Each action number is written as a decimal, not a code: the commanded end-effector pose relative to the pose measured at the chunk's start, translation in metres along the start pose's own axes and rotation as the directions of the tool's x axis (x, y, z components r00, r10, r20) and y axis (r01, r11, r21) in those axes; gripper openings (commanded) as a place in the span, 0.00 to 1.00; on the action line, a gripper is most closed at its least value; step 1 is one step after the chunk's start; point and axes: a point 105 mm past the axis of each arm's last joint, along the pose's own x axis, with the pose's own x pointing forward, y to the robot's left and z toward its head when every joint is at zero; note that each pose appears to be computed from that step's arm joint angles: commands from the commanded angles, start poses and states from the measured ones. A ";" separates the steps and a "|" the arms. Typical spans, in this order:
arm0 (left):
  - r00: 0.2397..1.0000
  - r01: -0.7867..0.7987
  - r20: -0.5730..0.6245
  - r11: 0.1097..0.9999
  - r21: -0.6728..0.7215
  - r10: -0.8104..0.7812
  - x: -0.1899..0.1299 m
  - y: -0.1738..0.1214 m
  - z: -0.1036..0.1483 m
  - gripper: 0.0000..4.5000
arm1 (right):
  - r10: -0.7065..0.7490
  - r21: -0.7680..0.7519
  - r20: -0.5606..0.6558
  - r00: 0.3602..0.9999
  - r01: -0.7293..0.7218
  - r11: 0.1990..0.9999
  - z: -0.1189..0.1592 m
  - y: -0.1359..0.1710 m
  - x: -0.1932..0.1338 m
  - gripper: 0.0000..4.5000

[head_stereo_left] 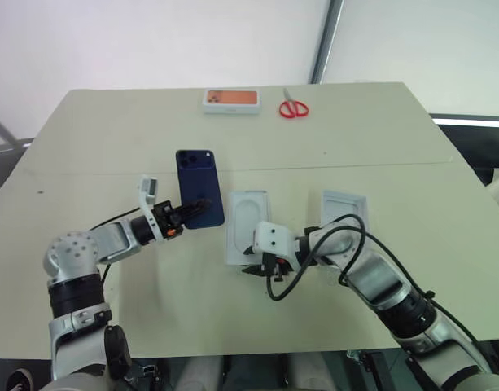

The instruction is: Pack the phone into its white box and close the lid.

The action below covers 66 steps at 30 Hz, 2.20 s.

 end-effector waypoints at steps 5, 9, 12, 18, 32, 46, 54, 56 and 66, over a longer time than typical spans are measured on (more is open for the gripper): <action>0.999 0.050 -0.012 0.998 0.037 -0.049 0.002 -0.013 0.001 0.00 | 0.057 -0.017 0.023 0.998 -0.057 0.998 0.011 0.008 -0.004 0.36; 0.998 0.060 -0.034 0.998 0.030 -0.059 0.003 -0.015 -0.005 0.00 | 0.036 0.003 0.074 0.997 -0.036 0.999 0.024 0.002 -0.008 0.36; 0.997 0.065 -0.042 0.997 0.028 -0.064 0.003 -0.015 -0.007 0.00 | 0.034 0.013 0.094 0.995 -0.035 0.999 0.029 0.001 -0.011 0.36; 0.996 0.071 -0.056 0.997 0.022 -0.070 0.006 -0.016 -0.012 0.00 | 0.004 0.052 0.139 0.990 -0.012 0.999 0.034 -0.003 -0.016 0.36; 0.981 0.074 -0.172 0.990 -0.116 -0.094 0.015 -0.019 -0.077 0.00 | -0.165 0.171 0.059 0.984 0.153 0.973 -0.015 -0.029 -0.087 0.36; 0.974 0.049 -0.210 0.987 -0.153 -0.081 0.033 -0.012 -0.086 0.23 | -0.219 0.119 0.105 0.970 0.206 0.971 -0.014 -0.035 -0.087 0.37; 0.971 0.034 -0.231 0.995 -0.092 -0.054 0.033 -0.015 -0.083 0.98 | -0.219 0.117 0.105 0.970 0.206 0.971 -0.013 -0.034 -0.082 0.37; 0.968 0.041 -0.245 0.997 -0.062 -0.055 0.030 -0.018 -0.082 0.98 | -0.217 0.116 0.104 0.971 0.205 0.972 -0.014 -0.034 -0.081 0.37; 0.965 0.026 -0.260 0.998 0.055 -0.011 0.023 -0.023 -0.068 0.98 | -0.206 0.108 0.122 0.971 0.194 0.975 -0.008 -0.038 -0.074 0.37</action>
